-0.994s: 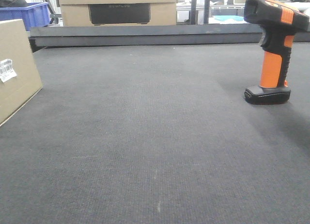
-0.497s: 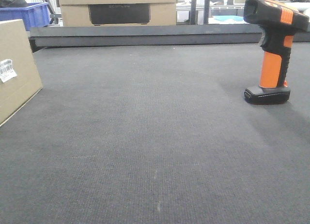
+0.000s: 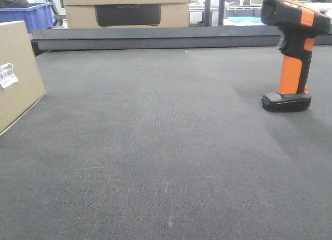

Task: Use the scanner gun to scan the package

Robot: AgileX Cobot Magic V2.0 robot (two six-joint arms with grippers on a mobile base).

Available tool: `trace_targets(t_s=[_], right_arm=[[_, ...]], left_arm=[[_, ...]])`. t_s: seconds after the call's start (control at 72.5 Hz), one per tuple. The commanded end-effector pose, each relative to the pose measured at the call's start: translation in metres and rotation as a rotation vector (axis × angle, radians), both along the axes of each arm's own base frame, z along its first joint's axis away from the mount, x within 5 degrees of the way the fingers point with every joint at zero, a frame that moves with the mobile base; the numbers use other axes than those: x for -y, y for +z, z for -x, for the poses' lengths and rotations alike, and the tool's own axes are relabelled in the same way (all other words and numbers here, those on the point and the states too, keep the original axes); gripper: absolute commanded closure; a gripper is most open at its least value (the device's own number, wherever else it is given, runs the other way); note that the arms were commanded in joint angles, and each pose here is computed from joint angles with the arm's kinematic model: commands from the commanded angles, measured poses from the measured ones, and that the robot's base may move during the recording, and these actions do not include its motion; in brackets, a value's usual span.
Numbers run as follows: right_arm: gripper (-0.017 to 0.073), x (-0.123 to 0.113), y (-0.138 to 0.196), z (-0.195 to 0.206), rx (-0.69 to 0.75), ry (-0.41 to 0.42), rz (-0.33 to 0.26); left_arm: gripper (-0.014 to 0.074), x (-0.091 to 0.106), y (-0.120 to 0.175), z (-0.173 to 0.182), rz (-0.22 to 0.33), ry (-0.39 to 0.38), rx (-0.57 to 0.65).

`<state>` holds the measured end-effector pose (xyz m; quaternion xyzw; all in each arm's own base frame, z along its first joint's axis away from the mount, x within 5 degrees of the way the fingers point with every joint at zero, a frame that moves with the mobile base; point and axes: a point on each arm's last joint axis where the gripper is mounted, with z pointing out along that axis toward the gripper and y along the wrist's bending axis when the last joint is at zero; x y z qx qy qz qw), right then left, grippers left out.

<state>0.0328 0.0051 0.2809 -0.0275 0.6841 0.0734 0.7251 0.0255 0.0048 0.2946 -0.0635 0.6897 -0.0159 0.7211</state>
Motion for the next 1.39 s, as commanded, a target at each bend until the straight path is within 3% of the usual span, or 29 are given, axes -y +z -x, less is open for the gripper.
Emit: trace_targets(t_s=[0.0,0.304,0.511,0.773,0.842,1.38], right_arm=[[0.0727,0.0,0.001,0.0,0.014,-0.004,0.009],[0.0727,0.0,0.0,0.0,0.006,-0.006,0.014],[0.0727,0.003,-0.019,-0.009,0.025,-0.1,0.126],[0.0727,0.009,-0.069,-0.023,0.016,-0.217,0.081],[0.0727,0.01,-0.069,-0.023,0.015,-0.227,0.049],[0.0727,0.01,-0.07,-0.023,-0.003,-0.229,0.063]], left_arm=[[0.0705,0.0,0.001,0.001,0.002,0.004,0.017],[0.0705,0.0,0.001,0.001,0.002,0.004,0.017],[0.0705,0.0,0.001,0.001,0.002,0.004,0.017],[0.0705,0.0,0.001,0.001,0.002,0.004,0.017],[0.0705,0.0,0.001,0.001,0.002,0.004,0.017],[0.0705,0.0,0.001,0.001,0.002,0.004,0.017]])
